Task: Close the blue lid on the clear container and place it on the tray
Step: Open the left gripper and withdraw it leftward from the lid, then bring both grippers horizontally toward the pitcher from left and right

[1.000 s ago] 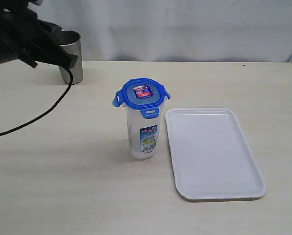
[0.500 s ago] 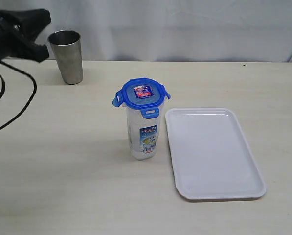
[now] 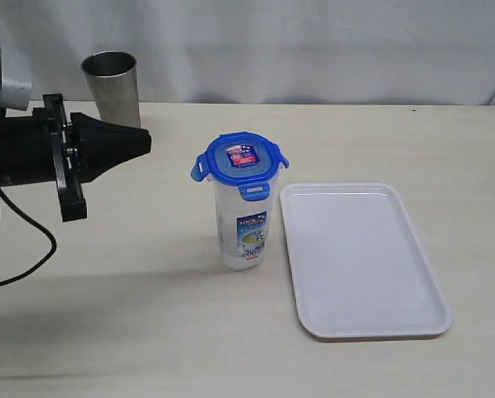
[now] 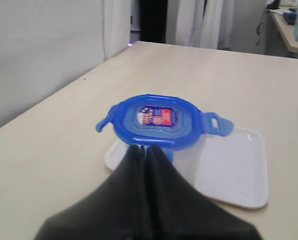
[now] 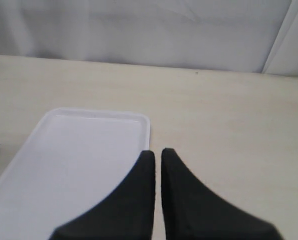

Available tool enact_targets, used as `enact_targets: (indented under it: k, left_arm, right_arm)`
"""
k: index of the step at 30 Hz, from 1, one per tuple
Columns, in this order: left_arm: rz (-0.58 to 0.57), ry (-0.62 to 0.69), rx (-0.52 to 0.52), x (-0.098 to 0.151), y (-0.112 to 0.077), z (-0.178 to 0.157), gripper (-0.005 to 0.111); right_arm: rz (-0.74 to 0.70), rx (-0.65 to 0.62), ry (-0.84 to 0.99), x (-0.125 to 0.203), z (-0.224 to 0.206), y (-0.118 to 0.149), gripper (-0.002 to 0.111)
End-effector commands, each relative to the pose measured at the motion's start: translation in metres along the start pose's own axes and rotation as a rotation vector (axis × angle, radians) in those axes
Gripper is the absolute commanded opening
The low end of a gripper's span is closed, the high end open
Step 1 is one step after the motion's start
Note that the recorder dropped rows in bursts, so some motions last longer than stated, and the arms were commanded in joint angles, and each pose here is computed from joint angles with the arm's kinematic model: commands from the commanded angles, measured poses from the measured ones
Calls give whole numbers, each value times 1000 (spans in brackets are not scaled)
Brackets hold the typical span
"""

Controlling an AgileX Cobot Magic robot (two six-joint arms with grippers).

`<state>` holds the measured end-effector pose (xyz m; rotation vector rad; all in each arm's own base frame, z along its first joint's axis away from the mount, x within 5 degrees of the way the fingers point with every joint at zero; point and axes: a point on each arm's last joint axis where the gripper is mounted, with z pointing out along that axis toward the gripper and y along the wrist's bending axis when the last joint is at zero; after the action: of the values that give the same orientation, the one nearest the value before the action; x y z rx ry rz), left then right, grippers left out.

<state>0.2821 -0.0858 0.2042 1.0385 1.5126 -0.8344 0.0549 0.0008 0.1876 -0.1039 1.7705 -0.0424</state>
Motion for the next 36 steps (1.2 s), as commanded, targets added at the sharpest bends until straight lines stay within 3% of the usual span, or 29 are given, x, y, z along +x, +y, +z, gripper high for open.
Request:
enact_targets:
  k: [1, 5, 6, 8, 10, 13, 18, 22, 25, 28, 32, 36]
  left_arm:
    - [1, 3, 77, 0, -9, 4, 0]
    - [19, -3, 96, -2, -14, 12, 0]
    - [14, -4, 83, -2, -14, 14, 0]
    - [-7, -1, 17, -3, -9, 17, 0]
    - [7, 17, -39, -1, -4, 17, 0]
    - [23, 19, -131, 0, 4, 16, 0]
    - [83, 7, -180, -2, 8, 15, 0]
    - [78, 5, -185, -2, 9, 16, 0]
    - [84, 14, -194, 7, 12, 18, 0]
    - [8, 3, -241, 26, 22, 24, 0]
    - [-9, -24, -189, 39, 29, 34, 0]
    - [-13, -37, -173, 41, 37, 40, 0]
  right_arm:
    - [-36, 11, -325, -28, -5, 0, 5]
    - [47, 7, -620, -52, -17, -2, 5]
    - [112, -6, -674, -56, -20, -3, 5]
    - [387, -96, -702, -58, -22, -4, 5]
    - [479, -142, -714, -59, -23, -3, 5]
    - [382, -155, -743, -69, -28, 0, 5]
    - [389, -154, -695, -106, -22, -3, 5]
    - [349, -184, -460, -123, 20, 3, 5]
    - [278, -321, -303, -126, 56, 17, 5]
    - [215, -464, -180, -124, 90, 32, 5]
    - [121, -556, 39, -113, 143, 41, 5]
    - [-76, -828, 102, -106, 172, 60, 5]
